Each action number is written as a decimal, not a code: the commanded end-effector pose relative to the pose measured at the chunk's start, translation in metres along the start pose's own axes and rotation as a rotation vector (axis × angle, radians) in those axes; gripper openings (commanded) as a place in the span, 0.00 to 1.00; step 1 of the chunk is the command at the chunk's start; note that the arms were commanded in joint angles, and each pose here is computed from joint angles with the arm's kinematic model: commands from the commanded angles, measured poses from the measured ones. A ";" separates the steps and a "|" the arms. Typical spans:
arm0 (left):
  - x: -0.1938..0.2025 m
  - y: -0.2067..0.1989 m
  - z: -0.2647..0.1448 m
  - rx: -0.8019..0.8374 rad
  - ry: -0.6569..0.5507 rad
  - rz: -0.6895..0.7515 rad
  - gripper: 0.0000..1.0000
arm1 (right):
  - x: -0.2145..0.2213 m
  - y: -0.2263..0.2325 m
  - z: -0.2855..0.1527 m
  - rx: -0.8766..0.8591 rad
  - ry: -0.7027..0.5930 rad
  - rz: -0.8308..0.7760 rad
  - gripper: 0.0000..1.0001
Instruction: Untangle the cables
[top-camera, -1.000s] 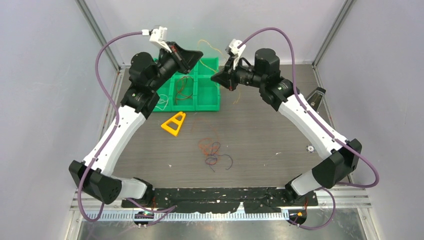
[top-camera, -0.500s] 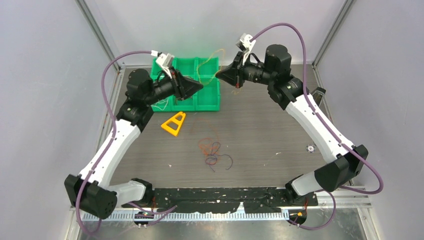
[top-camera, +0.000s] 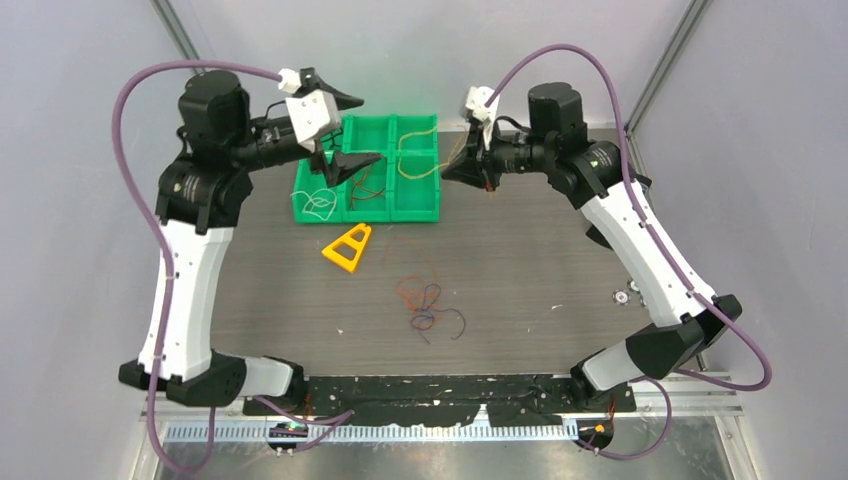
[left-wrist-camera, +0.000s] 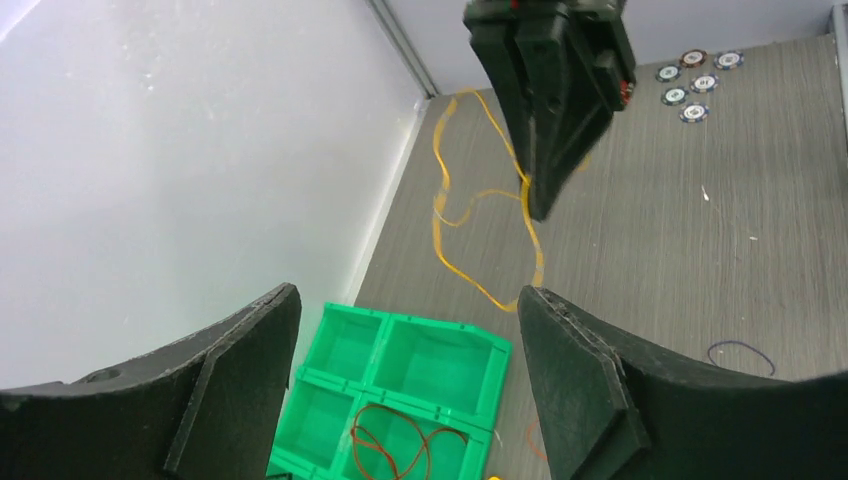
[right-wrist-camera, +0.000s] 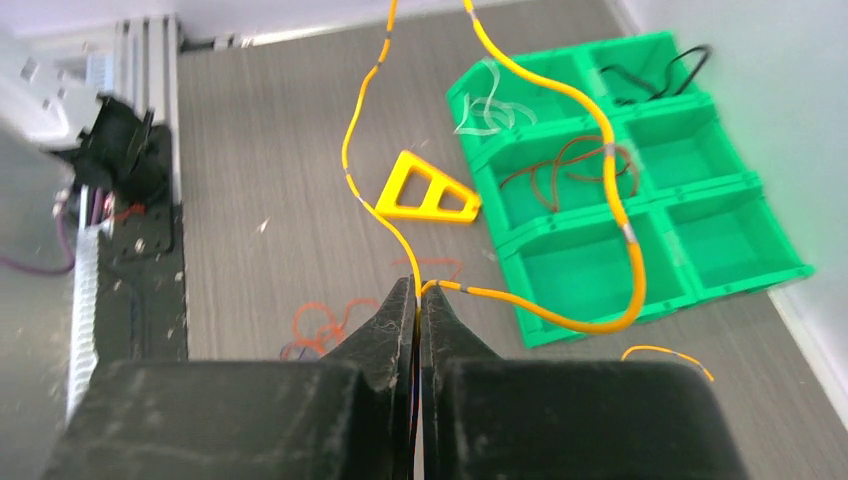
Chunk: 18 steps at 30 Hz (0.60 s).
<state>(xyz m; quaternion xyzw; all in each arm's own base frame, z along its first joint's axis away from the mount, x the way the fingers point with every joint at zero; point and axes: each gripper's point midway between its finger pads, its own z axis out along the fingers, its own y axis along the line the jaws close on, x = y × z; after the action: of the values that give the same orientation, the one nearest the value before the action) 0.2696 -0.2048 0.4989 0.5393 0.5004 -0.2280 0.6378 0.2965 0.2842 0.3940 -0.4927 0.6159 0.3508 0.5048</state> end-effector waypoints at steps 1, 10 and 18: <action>0.014 -0.006 0.027 0.112 0.014 -0.007 0.80 | 0.023 0.030 -0.001 -0.110 0.121 -0.057 0.05; 0.015 -0.048 0.063 0.291 -0.053 -0.263 0.71 | 0.043 0.060 0.001 -0.190 0.209 -0.145 0.05; 0.010 -0.073 0.077 0.436 -0.097 -0.609 0.53 | 0.047 0.065 0.003 -0.205 0.239 -0.176 0.05</action>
<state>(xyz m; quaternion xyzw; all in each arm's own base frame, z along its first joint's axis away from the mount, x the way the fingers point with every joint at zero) 0.2601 -0.2866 0.4327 0.5042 0.5570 -0.4667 0.4665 0.2380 0.2941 0.3283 -0.6174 0.6066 0.3195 0.3858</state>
